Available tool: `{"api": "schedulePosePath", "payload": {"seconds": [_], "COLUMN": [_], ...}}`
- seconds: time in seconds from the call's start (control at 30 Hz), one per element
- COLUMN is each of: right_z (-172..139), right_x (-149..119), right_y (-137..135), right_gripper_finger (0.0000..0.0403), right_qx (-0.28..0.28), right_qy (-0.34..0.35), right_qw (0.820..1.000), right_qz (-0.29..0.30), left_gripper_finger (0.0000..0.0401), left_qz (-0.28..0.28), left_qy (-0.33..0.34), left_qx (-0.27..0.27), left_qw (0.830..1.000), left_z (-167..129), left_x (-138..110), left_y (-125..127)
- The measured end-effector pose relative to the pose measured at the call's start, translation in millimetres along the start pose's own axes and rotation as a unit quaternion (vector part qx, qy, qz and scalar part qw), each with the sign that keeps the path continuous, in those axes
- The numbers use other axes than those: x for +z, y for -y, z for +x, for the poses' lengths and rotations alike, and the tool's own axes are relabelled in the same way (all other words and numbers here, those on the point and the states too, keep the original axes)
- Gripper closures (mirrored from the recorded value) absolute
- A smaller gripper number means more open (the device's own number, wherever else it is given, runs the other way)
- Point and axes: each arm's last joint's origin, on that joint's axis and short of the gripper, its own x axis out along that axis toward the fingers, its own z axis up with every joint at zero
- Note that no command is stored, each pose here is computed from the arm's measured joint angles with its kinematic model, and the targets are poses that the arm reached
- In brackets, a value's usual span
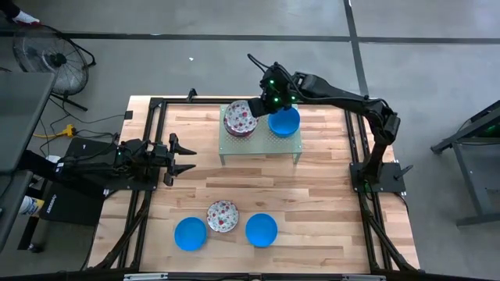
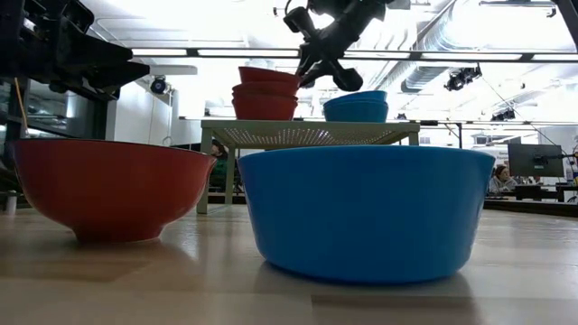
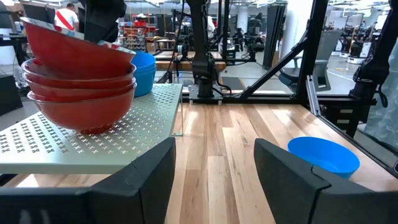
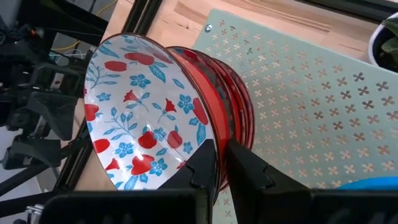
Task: Pick & Place Mini bowls
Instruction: Stack the patterned red bowl on the patterned red bowl on the shelf, then stack the blue bowl on the blue bowl on the shelf
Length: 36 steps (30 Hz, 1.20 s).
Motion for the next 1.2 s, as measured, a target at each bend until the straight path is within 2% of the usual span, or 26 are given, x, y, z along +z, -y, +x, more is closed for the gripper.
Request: {"api": "schedulePosePath", "payload": {"seconds": [0.43,0.83,1.2], "right_z": [-0.6,-1.3,-2.5], "right_x": [0.9,3.7,8.1], "right_y": [2.1,2.5,-1.9], "right_gripper_finger": [0.0374,0.029,0.0284], "right_qx": [-0.002,0.01,0.068], "right_qy": [-0.003,-0.001,-0.008], "right_qw": [1.0,1.0,0.997], "right_qz": [0.003,0.003,-0.026], "left_gripper_finger": [0.0188,0.0188,0.0188], "left_qz": [0.0,0.0,0.0], "left_qy": [0.0,0.0,0.0], "left_qx": [0.0,0.0,0.0], "left_qw": [1.0,1.0,1.0], "left_z": [0.0,0.0,0.0], "left_x": [0.0,0.0,0.0], "left_y": [0.0,0.0,0.0]}}
